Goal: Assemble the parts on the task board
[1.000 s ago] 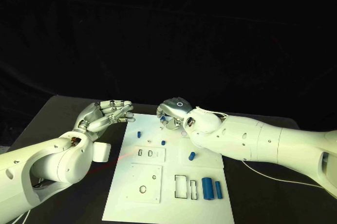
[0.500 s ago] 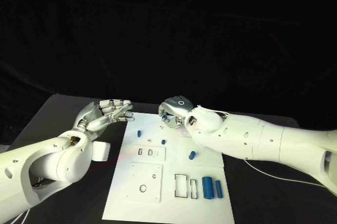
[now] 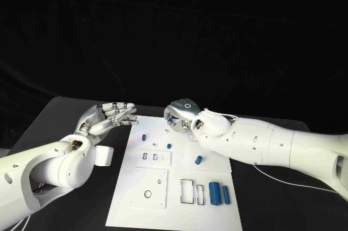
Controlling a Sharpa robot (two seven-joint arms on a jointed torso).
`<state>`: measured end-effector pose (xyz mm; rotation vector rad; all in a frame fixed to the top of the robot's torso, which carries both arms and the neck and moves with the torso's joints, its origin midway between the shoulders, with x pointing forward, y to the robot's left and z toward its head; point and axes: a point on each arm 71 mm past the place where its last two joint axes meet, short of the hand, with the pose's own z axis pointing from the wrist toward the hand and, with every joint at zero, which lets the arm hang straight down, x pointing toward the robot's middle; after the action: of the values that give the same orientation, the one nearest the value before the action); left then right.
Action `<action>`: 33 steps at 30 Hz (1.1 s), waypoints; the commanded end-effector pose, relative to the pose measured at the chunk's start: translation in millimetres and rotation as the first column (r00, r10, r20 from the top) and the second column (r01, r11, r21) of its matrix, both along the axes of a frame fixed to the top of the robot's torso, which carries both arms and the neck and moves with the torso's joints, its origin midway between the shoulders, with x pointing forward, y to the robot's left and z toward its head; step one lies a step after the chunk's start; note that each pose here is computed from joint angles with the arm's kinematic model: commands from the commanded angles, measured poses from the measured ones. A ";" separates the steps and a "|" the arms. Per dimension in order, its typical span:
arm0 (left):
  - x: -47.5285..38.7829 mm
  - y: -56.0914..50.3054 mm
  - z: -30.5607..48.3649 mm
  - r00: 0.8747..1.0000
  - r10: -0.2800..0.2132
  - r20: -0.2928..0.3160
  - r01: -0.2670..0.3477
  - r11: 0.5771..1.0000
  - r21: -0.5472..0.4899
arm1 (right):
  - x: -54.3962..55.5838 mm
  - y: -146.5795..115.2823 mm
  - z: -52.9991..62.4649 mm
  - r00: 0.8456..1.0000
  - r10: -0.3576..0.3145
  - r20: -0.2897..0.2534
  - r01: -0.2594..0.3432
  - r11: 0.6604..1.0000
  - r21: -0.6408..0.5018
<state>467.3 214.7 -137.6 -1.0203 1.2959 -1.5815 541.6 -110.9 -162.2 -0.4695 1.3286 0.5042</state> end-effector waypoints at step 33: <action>0.2 -0.5 1.5 1.000 -0.017 0.005 0.017 1.000 -0.004 | -0.9 -4.1 -6.6 1.000 -0.016 -0.012 0.015 1.000 -0.024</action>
<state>468.0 216.5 -137.8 -1.0227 1.2963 -1.5763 540.4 -115.3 -167.7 -0.4654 1.3410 0.4938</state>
